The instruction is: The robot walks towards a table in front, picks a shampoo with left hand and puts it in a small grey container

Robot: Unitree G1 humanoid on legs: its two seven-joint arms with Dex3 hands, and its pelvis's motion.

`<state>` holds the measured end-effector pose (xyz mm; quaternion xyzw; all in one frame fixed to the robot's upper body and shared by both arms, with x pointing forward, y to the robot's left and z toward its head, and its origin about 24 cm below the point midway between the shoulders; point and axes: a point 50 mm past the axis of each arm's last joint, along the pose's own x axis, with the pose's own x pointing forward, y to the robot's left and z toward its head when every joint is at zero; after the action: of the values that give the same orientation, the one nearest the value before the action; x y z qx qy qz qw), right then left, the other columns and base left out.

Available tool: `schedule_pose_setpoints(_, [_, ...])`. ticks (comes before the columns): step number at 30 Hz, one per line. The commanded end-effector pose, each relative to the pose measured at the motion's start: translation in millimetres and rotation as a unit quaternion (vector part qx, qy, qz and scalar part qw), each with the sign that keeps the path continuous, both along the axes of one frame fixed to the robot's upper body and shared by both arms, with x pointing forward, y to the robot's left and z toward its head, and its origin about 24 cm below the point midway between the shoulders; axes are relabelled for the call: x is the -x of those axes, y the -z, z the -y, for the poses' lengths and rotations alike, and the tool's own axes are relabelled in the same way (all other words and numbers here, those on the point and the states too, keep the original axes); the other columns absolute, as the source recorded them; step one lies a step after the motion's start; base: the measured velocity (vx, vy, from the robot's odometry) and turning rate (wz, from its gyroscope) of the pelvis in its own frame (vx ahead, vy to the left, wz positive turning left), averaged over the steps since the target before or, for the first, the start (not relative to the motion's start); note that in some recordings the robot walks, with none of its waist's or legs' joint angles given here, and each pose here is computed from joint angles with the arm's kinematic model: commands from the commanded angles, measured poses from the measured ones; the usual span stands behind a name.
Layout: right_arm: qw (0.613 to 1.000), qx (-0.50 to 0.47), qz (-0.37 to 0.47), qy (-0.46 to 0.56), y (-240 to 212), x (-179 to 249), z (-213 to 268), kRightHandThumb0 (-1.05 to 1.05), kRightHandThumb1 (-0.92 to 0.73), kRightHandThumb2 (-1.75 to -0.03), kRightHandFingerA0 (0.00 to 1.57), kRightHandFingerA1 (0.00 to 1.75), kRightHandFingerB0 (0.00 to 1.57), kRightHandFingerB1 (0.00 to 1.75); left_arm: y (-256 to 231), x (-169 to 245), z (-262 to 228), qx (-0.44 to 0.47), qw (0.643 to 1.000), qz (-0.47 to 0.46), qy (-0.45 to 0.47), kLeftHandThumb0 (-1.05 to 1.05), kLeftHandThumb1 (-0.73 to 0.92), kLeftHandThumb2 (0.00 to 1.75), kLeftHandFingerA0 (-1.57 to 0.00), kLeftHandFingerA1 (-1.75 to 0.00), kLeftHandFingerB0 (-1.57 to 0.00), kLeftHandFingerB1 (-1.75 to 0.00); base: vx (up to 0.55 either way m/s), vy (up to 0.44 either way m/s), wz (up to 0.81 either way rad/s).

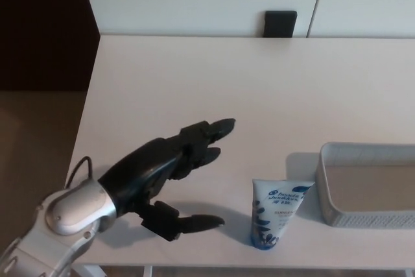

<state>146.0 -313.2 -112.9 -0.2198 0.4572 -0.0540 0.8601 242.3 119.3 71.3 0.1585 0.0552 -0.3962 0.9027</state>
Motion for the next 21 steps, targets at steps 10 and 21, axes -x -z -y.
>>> schedule_pose_setpoints(10, [1.000,-0.002,0.008,-0.011,-1.4,-6.1,-3.0,-0.29,-0.61,-0.58,0.65,0.43,0.48,0.37,21.3,11.1,11.5,-0.012,0.999,-0.042,0.018,-0.71,0.41,0.76,0.00,-0.18,0.00,0.00,0.00,0.000,0.00])
schedule_pose_setpoints(21, [1.000,-0.006,0.013,-0.014,-2.2,-10.9,-6.1,-0.29,-0.62,-0.58,0.66,0.43,0.46,0.36,31.1,14.8,20.0,-0.014,0.998,-0.056,0.022,-0.71,0.41,0.76,0.00,-0.16,0.00,0.00,0.00,0.000,0.00])
